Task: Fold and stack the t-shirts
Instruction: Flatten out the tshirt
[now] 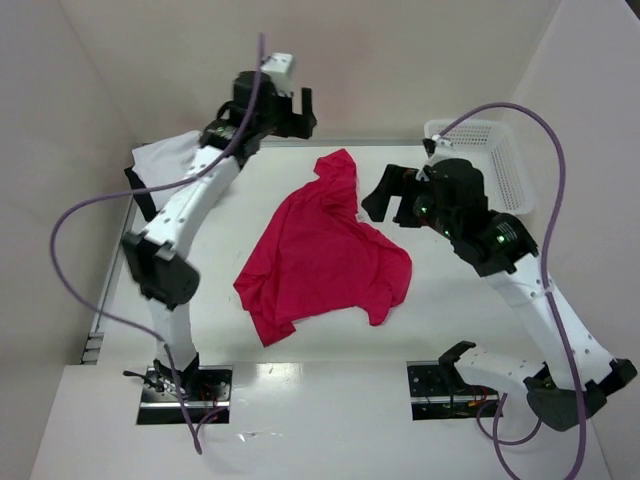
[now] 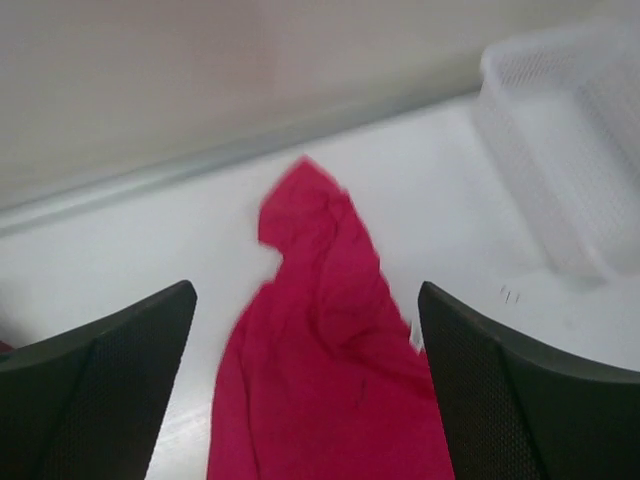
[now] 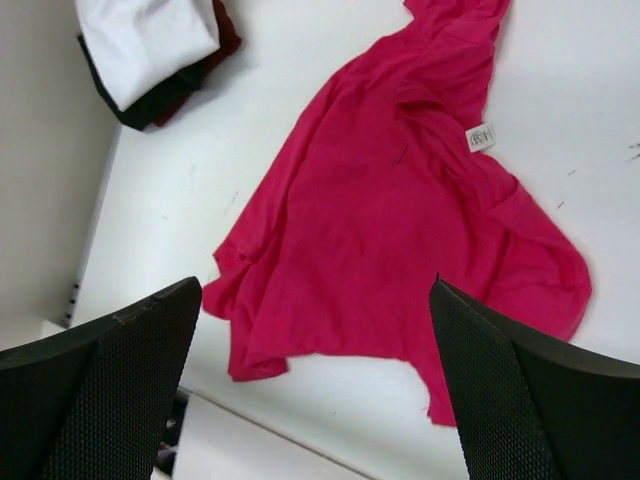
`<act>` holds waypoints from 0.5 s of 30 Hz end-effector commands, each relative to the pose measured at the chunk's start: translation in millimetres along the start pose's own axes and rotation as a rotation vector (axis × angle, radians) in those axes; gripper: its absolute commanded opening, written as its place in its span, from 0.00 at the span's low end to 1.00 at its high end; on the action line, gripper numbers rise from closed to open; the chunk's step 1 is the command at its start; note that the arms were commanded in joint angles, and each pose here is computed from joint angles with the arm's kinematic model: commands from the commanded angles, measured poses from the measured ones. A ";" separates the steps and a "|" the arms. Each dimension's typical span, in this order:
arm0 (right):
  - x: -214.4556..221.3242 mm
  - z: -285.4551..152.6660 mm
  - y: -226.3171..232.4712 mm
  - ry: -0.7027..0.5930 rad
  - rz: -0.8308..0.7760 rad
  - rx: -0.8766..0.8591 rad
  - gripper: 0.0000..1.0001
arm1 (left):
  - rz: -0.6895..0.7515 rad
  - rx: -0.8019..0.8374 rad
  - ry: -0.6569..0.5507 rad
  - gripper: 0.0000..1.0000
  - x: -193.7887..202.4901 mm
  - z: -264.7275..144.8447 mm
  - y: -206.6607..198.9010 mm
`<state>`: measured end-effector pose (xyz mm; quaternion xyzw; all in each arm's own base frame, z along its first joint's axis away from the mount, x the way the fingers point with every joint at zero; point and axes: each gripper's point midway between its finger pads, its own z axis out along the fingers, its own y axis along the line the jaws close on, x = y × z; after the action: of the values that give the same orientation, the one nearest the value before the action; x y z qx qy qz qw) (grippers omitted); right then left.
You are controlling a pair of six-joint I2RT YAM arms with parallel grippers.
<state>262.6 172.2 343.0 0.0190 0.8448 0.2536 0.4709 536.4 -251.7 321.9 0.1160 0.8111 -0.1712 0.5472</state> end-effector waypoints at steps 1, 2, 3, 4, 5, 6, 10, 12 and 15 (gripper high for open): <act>-9.7 42.3 -4.0 -0.030 -0.079 0.019 1.00 | -0.050 -0.035 -0.234 0.99 -74.7 -111.2 13.9; -13.8 47.5 -1.1 -0.046 -0.078 0.011 1.00 | -0.055 -0.057 -0.158 0.99 -37.2 -107.3 24.0; -9.0 54.8 -4.0 -0.032 -0.090 0.018 1.00 | -0.062 -0.041 -0.185 0.99 -41.3 -136.0 19.0; -3.8 66.1 -6.4 -0.018 -0.091 0.026 1.00 | -0.078 -0.051 -0.120 0.99 -7.5 -148.6 22.0; -3.1 70.6 -6.5 -0.015 -0.091 0.028 1.00 | -0.080 -0.057 -0.086 0.99 10.2 -154.7 24.0; -4.0 74.1 -7.9 -0.020 -0.091 0.037 1.00 | -0.096 -0.063 -0.051 0.99 28.2 -160.4 25.3; -6.4 95.7 -11.8 -0.043 -0.086 0.048 1.00 | -0.214 -0.138 0.095 0.99 115.0 -199.9 36.5; -1.7 102.2 -14.3 -0.026 -0.088 0.057 1.00 | -0.272 -0.123 0.167 0.95 152.3 -205.6 32.4; -0.6 110.6 -13.9 -0.024 -0.077 0.058 1.00 | -0.310 -0.107 0.273 0.92 193.4 -207.2 28.3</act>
<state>333.9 201.5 280.8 -0.0060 0.8644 0.2070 0.4583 327.1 -137.6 241.9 0.0147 0.8719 -0.1620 0.4620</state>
